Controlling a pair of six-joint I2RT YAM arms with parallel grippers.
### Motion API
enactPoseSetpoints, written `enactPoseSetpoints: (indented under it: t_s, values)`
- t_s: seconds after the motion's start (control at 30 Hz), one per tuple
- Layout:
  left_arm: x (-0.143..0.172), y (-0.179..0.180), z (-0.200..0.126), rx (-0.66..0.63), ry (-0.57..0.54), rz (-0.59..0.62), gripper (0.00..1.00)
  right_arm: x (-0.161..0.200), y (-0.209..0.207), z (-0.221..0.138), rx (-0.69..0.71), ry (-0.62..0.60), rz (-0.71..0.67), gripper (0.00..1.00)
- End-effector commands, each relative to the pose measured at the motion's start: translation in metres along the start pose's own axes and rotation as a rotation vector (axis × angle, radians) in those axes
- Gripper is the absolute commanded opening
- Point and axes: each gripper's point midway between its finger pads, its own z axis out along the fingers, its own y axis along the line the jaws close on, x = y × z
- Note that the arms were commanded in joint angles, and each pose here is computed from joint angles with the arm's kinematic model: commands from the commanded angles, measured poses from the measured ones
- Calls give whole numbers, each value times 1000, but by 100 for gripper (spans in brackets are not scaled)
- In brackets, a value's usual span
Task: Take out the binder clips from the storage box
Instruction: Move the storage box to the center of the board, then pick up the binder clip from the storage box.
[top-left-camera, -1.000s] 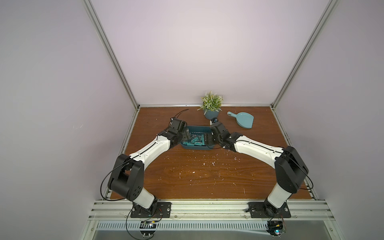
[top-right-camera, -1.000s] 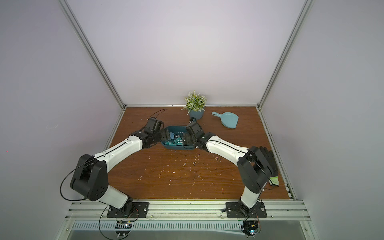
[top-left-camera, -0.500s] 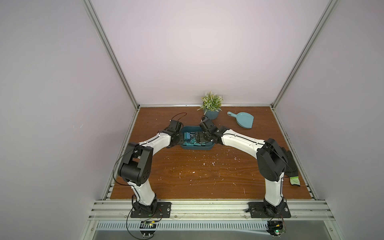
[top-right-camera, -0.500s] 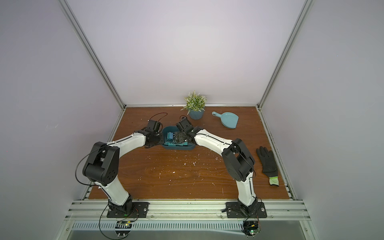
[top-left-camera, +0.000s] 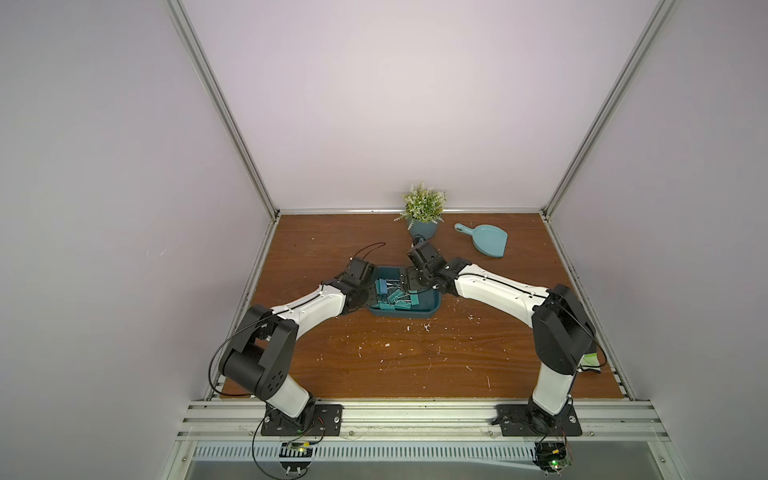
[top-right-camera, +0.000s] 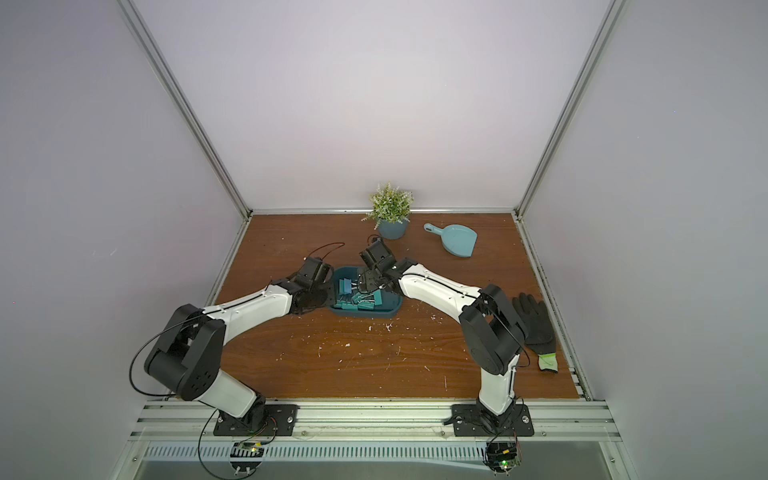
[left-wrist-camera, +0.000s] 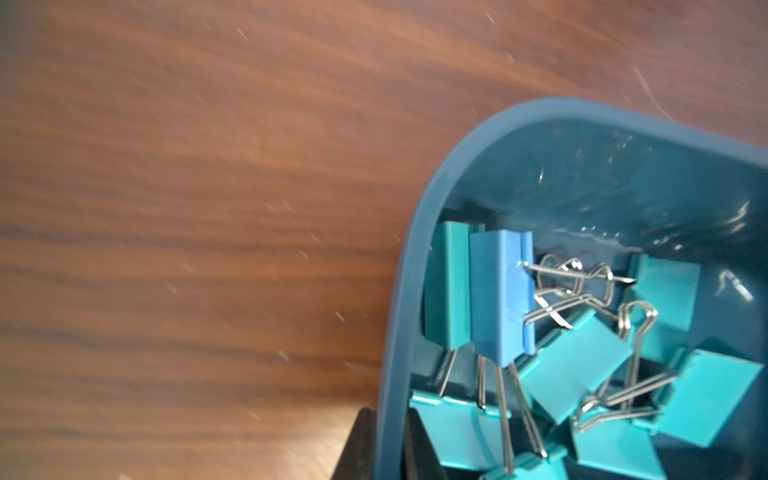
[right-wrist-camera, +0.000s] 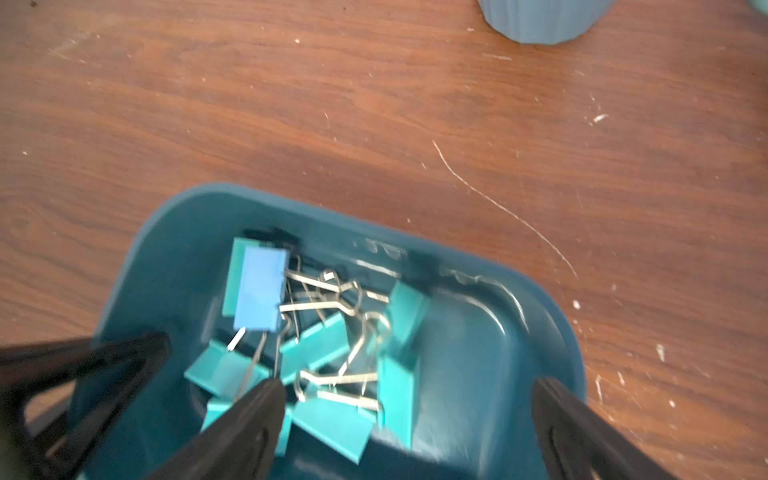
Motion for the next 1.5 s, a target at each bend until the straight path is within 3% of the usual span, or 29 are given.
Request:
enactPoseSetpoints:
  t_s: [0.0, 0.2, 0.3, 0.5, 0.67, 0.83, 1.13, 1.47]
  values:
    - [17, -13, -4, 18, 0, -55, 17, 0, -10, -16, 14, -12, 17, 99]
    - [27, -25, -5, 24, -1, -60, 17, 22, -18, -21, 11, 35, 30, 95]
    - [27, -24, -8, 14, -11, -82, 25, 30, -16, -18, -11, 57, 35, 93]
    - [18, -26, -23, 32, -51, -120, 67, 28, 13, -9, -89, 79, 26, 85]
    - [-7, -5, -51, -67, -143, -176, 98, 27, 45, 3, -148, 103, 27, 75]
    - [-25, 34, -71, -131, -171, -298, 99, 32, 71, 20, -161, 142, 21, 69]
    - [-43, 55, -111, -134, -314, -318, 99, 45, 81, 46, -153, 201, 69, 59]
    - [-43, 62, -126, -125, -352, -312, 99, 51, 76, 60, -93, 207, 96, 51]
